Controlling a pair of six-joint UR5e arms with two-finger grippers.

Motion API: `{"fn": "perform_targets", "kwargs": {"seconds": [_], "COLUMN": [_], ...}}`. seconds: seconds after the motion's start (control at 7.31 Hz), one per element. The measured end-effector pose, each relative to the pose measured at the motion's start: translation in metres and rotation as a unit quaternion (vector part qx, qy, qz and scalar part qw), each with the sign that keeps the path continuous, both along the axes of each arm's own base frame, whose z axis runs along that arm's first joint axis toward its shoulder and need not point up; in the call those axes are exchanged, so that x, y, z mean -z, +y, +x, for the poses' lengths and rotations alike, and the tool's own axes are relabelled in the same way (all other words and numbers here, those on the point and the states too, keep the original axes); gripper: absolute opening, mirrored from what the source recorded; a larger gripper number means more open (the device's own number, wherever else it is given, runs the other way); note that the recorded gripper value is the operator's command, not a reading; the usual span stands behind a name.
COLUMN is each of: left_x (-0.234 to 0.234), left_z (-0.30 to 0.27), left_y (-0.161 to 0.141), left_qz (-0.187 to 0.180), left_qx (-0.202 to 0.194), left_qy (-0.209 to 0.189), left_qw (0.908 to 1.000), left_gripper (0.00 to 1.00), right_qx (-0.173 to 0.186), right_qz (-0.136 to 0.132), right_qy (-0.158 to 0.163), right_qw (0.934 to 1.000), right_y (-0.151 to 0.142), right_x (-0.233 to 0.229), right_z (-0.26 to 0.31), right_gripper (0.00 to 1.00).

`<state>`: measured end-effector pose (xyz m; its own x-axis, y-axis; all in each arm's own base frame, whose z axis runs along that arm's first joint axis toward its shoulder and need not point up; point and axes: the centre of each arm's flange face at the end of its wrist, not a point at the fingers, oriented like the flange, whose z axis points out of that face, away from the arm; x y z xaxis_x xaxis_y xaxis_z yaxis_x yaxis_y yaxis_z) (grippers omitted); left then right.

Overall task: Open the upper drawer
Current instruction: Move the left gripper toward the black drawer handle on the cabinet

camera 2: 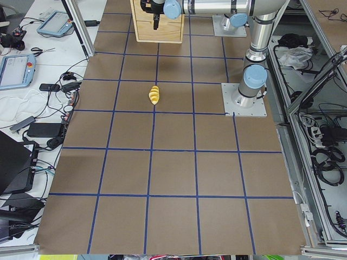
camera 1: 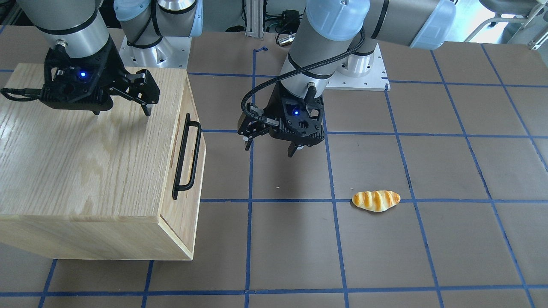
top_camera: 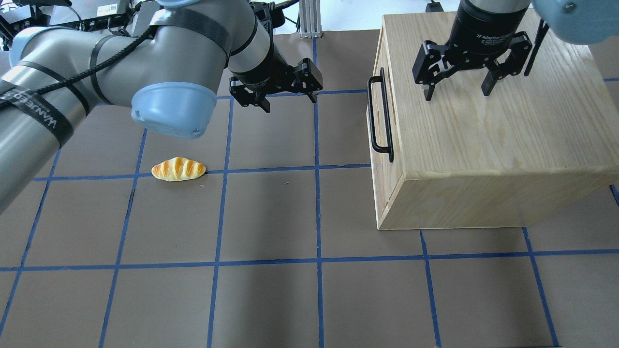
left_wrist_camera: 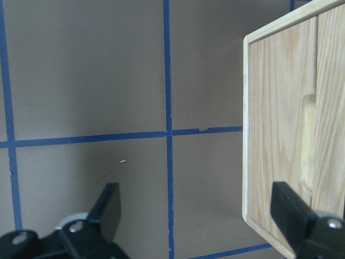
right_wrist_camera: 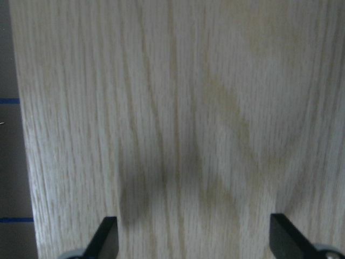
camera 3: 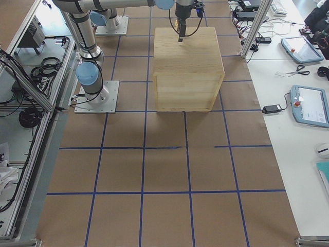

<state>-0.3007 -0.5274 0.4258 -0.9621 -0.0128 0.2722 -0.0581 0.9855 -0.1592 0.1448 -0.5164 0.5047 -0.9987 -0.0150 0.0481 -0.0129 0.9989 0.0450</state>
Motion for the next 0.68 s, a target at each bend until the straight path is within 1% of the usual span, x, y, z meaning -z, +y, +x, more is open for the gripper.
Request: {"fn": "perform_targets", "kwargs": {"seconds": [0.14,0.68], "left_x": [0.006,0.023], "left_z": [-0.009,-0.045], "left_y": [-0.002,0.002], "left_qz": [-0.003,-0.005], "left_qx": [-0.009,-0.016], "left_qy": [0.006,0.017], "left_qw": [0.9999,0.9997], "left_gripper": [1.00,1.00], "right_qx": [0.000,0.000], "right_qz": [0.000,0.000], "right_qy": [0.000,0.000], "right_qw": [1.0000,1.0000], "right_y": [0.000,0.000], "right_x": [0.000,0.000], "right_z": [0.000,0.000], "right_gripper": [1.00,1.00]}}
